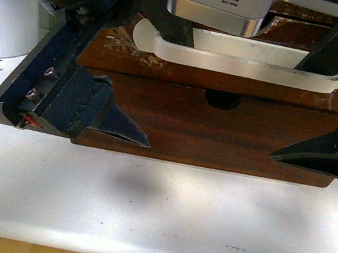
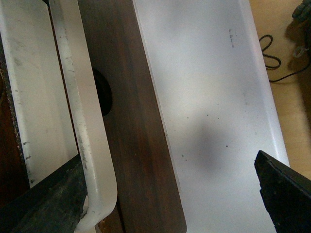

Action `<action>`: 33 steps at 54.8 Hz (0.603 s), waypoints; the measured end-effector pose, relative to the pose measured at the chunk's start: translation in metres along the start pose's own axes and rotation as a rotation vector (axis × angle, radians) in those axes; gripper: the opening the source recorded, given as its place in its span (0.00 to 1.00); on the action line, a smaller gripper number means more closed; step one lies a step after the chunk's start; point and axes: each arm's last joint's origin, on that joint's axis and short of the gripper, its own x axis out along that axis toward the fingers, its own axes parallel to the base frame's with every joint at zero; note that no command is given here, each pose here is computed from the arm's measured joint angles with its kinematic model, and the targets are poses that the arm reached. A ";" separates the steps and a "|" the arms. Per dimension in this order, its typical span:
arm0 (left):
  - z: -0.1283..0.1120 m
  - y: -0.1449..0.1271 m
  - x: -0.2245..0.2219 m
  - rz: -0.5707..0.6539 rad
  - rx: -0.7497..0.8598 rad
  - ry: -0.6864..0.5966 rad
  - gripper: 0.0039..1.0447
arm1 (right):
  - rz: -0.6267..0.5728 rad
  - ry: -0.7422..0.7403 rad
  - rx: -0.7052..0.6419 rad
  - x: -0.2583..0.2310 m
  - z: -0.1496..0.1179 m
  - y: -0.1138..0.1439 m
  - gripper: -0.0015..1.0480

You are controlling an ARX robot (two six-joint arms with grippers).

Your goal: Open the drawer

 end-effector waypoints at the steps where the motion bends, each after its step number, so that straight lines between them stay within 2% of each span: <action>1: 0.000 -0.001 0.000 -0.005 -0.002 -0.001 0.94 | 0.003 0.001 -0.002 0.000 0.000 0.000 0.91; 33: 0.007 -0.022 -0.014 -0.066 0.051 -0.008 0.94 | 0.071 -0.013 -0.049 -0.012 0.002 0.024 0.91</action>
